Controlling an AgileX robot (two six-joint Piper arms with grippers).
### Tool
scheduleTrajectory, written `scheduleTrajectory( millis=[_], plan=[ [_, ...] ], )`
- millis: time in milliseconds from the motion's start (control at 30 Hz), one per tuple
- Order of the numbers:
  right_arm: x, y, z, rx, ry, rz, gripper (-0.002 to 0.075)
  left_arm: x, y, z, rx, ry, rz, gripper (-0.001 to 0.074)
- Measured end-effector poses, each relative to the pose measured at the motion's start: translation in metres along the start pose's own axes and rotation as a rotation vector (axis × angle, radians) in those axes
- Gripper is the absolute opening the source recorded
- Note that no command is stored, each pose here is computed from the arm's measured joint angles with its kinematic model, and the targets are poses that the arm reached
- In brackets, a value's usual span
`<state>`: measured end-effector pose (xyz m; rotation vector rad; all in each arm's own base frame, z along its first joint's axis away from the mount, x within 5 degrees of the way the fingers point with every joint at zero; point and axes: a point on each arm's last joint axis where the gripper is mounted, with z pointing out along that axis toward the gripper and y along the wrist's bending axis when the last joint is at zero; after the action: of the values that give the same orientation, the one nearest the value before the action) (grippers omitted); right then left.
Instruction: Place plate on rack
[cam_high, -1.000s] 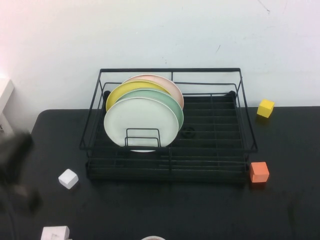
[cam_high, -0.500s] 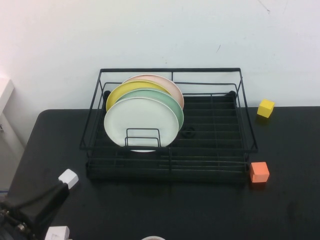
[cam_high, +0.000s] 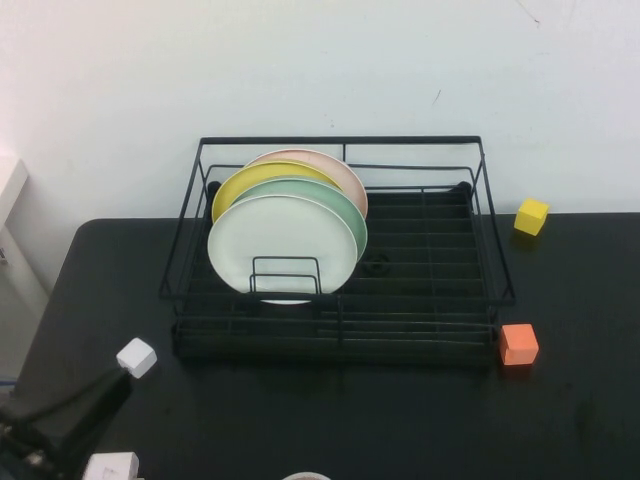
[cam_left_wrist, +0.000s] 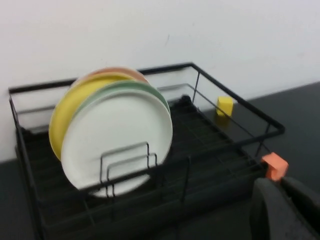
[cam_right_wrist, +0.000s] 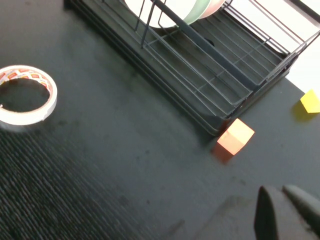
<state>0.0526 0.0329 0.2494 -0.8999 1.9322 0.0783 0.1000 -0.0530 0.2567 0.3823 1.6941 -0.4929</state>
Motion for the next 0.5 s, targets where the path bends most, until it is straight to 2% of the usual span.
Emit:
scheduleTrajectory(
  millis=[300,500],
  plan=[
    [0.0,0.0,0.0,-0.001,-0.001,0.001,-0.0002,0.001,0.004,-0.042,-0.189,-0.226,0.117,-0.0001],
    [0.0,0.0,0.0,-0.003,-0.003,0.005,-0.0002,0.008,0.009,-0.053,-0.284,-0.265,0.192,-0.0001]
  ],
)
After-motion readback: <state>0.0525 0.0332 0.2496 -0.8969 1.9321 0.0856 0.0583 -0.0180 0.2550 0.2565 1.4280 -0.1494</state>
